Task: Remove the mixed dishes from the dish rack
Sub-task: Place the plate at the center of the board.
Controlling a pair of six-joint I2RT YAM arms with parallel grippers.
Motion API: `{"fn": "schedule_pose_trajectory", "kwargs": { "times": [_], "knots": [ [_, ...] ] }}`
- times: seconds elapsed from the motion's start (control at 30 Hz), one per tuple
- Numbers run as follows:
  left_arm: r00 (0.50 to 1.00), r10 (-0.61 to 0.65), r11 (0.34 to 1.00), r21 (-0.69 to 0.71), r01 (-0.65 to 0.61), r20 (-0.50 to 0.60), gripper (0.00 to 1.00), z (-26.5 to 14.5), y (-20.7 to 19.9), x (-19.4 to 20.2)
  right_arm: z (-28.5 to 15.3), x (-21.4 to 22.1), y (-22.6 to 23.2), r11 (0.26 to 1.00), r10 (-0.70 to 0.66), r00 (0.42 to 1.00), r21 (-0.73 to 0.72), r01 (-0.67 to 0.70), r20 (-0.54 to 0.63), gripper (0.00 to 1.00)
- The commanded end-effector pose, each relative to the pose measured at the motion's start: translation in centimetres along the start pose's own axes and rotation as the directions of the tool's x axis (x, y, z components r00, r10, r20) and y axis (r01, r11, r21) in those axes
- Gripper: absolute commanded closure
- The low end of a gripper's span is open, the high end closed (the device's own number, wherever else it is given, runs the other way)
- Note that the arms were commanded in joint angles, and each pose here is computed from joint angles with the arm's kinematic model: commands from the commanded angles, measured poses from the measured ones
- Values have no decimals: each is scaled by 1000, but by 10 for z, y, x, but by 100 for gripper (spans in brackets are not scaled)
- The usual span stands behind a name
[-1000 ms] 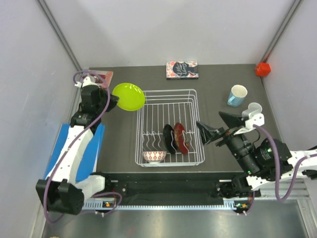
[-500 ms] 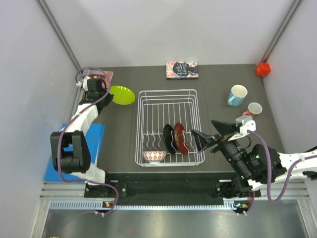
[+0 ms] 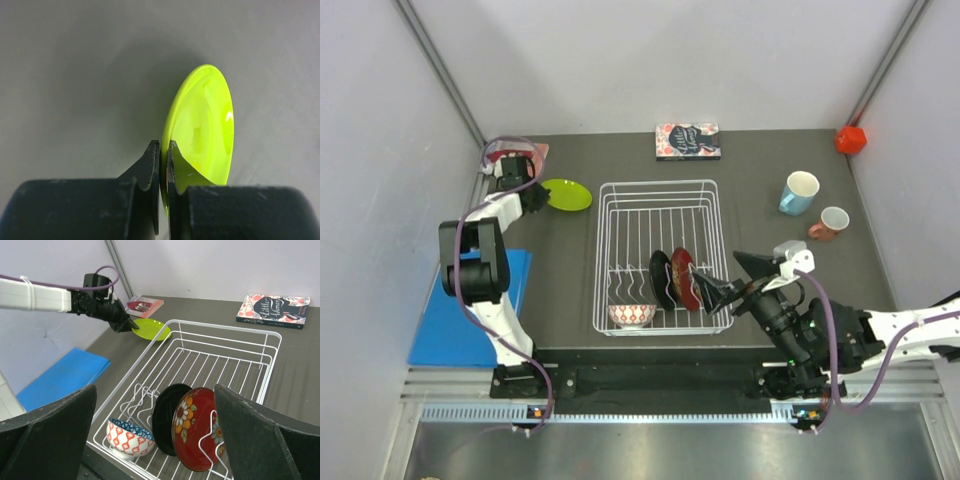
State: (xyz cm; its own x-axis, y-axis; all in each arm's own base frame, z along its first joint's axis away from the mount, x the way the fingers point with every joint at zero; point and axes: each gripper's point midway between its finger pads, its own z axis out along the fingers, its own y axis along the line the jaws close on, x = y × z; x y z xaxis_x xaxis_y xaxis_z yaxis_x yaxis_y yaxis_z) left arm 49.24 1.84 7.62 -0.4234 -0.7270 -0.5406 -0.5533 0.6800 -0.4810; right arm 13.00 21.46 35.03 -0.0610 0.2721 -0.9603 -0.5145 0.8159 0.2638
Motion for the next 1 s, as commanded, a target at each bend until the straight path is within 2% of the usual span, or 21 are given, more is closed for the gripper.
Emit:
{"fn": "schedule_pose_trajectory", "kwargs": {
  "times": [0.0, 0.1, 0.13, 0.27, 0.43, 0.5, 0.6, 0.8, 0.83, 0.87, 0.9, 0.93, 0.97],
  "knots": [
    [1000, 15, 1000, 8, -15, -1, 94, 9, -6, -9, 2, -3, 4, 1000, 27, 1000, 0, -27, 0, 0],
    [999, 16, 999, -28, -17, -37, 76, 12, 5, -1, 2, 1, 4, 1000, 20, 1000, 2, -20, -5, 0],
    [999, 6, 999, -45, -8, -50, 62, 11, 9, 0, 2, 1, 3, 1000, 20, 1000, 5, -20, -4, 0],
    [992, -7, 995, -95, -6, -127, 42, 8, 22, 17, 3, 6, 6, 1000, 3, 1000, 4, -3, -12, 0],
    [989, -18, 993, -117, 0, -148, 34, -5, 27, 23, 4, 10, 8, 1000, -2, 1000, 3, 2, -17, 0],
    [992, -22, 995, -99, 9, -128, 27, -18, 22, 17, 4, 11, 8, 1000, 0, 1000, 1, 0, -18, 1],
    [997, -33, 997, -72, 28, -64, 20, -44, 11, -1, 4, 11, 8, 1000, 0, 1000, 2, 0, -21, 0],
    [994, -86, 993, 83, 80, 67, 17, -119, -26, -37, 12, 10, -1, 993, -70, 997, 94, 73, -32, 0],
    [992, -87, 989, 125, 75, 93, 17, -129, -34, -44, 18, 26, -17, 970, -177, 980, 154, 190, -95, 0],
    [987, -91, 983, 170, 68, 131, 18, -150, -42, -51, 24, 30, -23, 970, -122, 987, 199, 142, -108, 1],
    [990, -84, 977, 206, 59, 112, 18, -159, -47, -43, 31, 33, -18, 976, -131, 979, 155, 154, -154, 0],
    [990, -74, 973, 227, 45, 120, 18, -168, -51, -42, 46, 50, -42, 945, -195, 953, 217, 246, -233, 0],
    [987, -68, 966, 258, 29, 143, 18, -184, -56, -43, 53, 61, -47, 942, -189, 940, 216, 255, -285, 2]
  ]
}}
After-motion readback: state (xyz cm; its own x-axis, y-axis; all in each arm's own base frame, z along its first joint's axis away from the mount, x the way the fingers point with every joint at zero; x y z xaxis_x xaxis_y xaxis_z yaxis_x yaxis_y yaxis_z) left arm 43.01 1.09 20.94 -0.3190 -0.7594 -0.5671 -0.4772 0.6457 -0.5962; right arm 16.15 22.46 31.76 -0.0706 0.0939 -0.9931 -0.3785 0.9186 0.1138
